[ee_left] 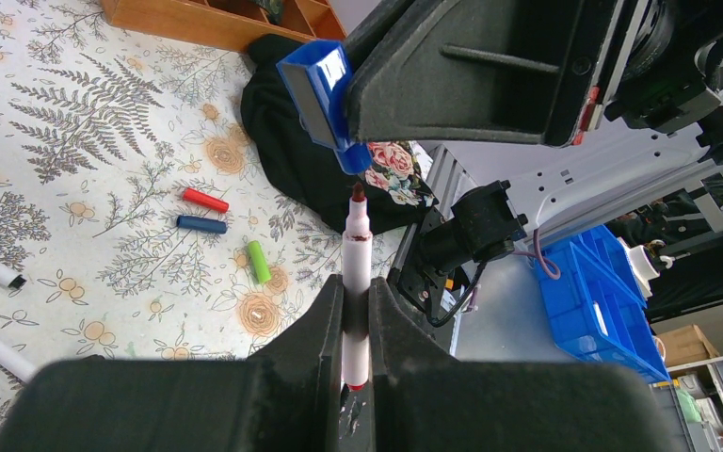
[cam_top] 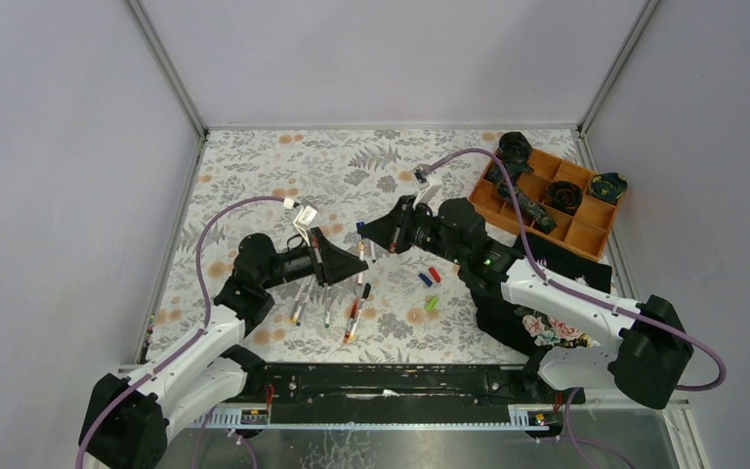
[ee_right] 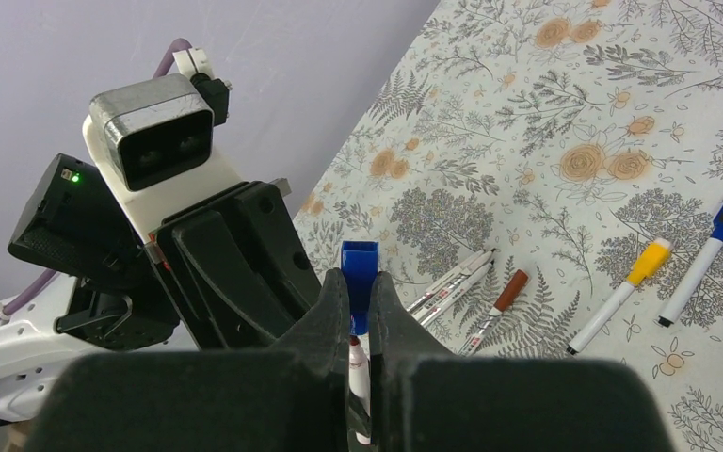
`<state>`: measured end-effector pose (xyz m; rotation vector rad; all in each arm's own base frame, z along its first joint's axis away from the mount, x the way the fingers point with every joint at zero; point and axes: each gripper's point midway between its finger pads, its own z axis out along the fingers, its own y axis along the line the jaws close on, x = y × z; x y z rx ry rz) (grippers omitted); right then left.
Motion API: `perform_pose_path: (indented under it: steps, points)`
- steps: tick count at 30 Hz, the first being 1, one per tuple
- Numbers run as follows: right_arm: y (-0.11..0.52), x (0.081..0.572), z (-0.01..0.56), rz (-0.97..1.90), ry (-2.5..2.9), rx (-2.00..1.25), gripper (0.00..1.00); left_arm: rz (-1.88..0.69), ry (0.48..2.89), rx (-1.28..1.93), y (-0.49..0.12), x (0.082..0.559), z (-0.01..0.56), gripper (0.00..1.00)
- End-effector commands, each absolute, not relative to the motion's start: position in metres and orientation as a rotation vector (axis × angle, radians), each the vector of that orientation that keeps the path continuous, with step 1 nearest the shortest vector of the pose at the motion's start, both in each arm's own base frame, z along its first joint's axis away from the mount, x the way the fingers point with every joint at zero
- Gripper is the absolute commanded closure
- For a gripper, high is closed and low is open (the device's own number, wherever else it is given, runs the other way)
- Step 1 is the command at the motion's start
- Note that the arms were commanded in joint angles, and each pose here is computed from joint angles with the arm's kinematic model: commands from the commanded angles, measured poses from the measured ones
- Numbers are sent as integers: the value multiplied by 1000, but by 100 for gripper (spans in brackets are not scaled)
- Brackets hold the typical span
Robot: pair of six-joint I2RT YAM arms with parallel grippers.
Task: Insert the pens into the pen caps
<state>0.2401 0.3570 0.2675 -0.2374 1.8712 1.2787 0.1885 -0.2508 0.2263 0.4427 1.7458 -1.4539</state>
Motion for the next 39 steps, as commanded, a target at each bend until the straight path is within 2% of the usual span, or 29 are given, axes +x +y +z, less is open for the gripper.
perform_pose_path:
  steps: [1, 26, 39]
  points:
    - [361, 239, 291, 1332, 1783, -260, 100, -1473, 1681, 481, -253, 184, 236, 100]
    - [361, 232, 278, 1344, 1812, -280, 100, -1454, 1690, 463, -251, 187, 235, 100]
    - [365, 213, 265, 1383, 1829, -287, 100, -1432, 1683, 448, -250, 191, 239, 100]
